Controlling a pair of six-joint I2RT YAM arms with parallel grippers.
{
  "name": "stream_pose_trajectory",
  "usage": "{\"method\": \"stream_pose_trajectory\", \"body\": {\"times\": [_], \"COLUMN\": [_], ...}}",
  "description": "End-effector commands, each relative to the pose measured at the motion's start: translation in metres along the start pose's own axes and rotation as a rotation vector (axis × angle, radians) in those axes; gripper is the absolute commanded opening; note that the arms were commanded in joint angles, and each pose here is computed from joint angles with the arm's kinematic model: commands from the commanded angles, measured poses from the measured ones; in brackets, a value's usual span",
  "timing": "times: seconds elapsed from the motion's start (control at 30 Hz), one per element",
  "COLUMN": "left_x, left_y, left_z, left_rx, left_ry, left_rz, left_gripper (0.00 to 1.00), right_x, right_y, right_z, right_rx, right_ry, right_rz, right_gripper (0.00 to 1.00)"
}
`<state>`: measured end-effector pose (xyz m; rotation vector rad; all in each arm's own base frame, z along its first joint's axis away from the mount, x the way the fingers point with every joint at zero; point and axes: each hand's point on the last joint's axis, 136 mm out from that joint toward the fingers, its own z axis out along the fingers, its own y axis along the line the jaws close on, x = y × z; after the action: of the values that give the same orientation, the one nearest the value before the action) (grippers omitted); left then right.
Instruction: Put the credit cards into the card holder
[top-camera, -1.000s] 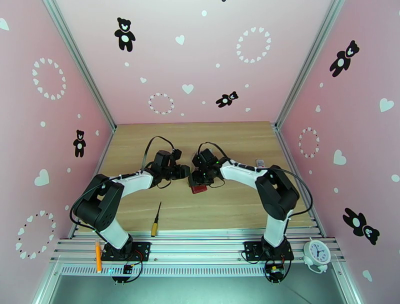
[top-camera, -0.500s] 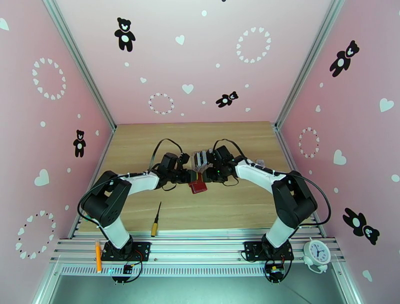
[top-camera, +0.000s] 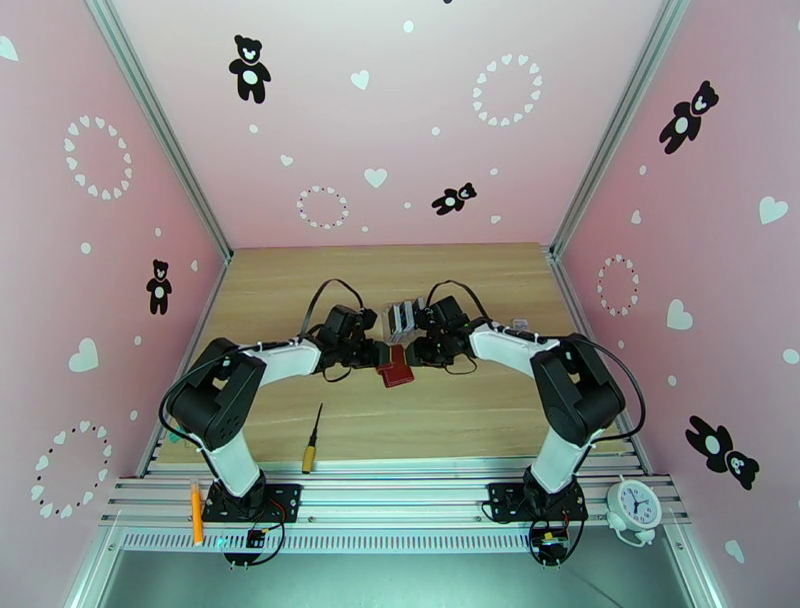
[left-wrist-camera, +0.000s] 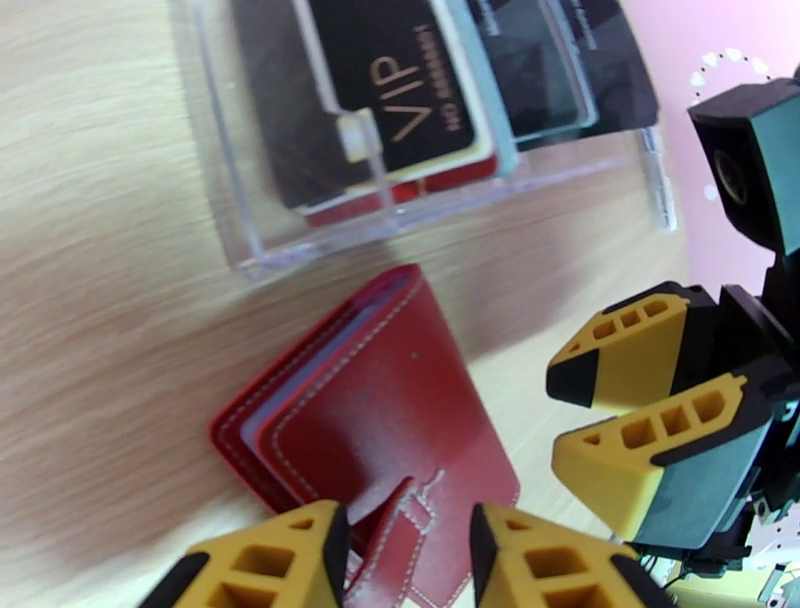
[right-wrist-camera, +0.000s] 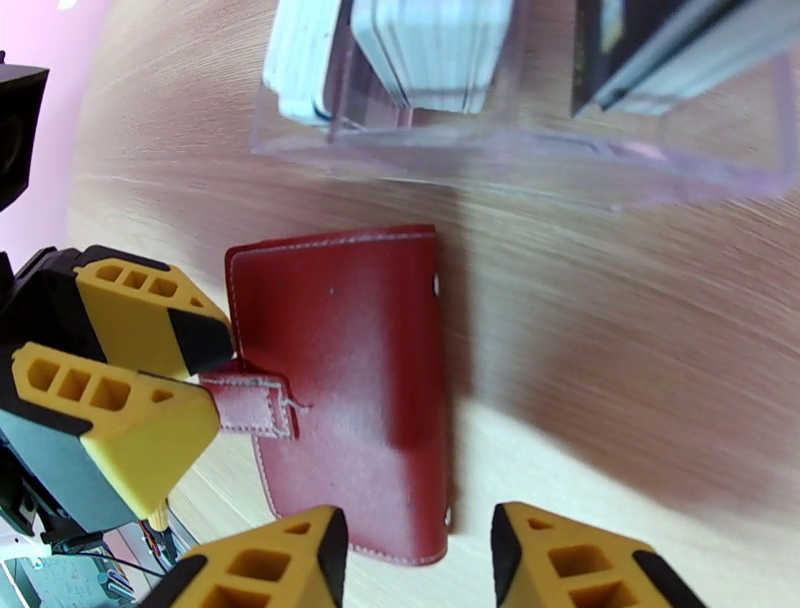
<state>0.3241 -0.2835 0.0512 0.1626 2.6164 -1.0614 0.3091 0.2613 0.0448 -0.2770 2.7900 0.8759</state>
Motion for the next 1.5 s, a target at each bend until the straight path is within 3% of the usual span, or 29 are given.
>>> {"method": "stream_pose_trajectory", "body": {"times": [0.0, 0.57, 1.03, 1.1, 1.23, 1.47], "left_x": [0.001, 0.006, 0.008, 0.009, 0.010, 0.012], "left_y": [0.013, 0.028, 0.036, 0.036, 0.036, 0.036], "left_z": [0.005, 0.012, 0.015, 0.016, 0.017, 0.019], "left_rx": [-0.053, -0.086, -0.100, -0.101, -0.096, -0.088], "left_ry": [0.022, 0.062, 0.080, 0.086, 0.090, 0.100], "left_rz": [-0.007, -0.050, -0.075, -0.077, -0.083, -0.089], "left_gripper": [0.40, 0.39, 0.38, 0.35, 0.18, 0.12], "right_x": [0.000, 0.009, 0.008, 0.007, 0.004, 0.002], "right_y": [-0.003, -0.003, 0.021, 0.025, 0.032, 0.043], "right_z": [0.010, 0.034, 0.017, 0.013, 0.005, 0.007], "right_rx": [-0.022, -0.103, -0.213, -0.228, -0.243, -0.266], "right_ry": [0.011, 0.051, 0.025, 0.017, -0.002, -0.006], "right_rz": [0.014, 0.065, 0.092, 0.094, 0.094, 0.089], "right_gripper": [0.43, 0.42, 0.41, 0.40, 0.40, 0.39]}}
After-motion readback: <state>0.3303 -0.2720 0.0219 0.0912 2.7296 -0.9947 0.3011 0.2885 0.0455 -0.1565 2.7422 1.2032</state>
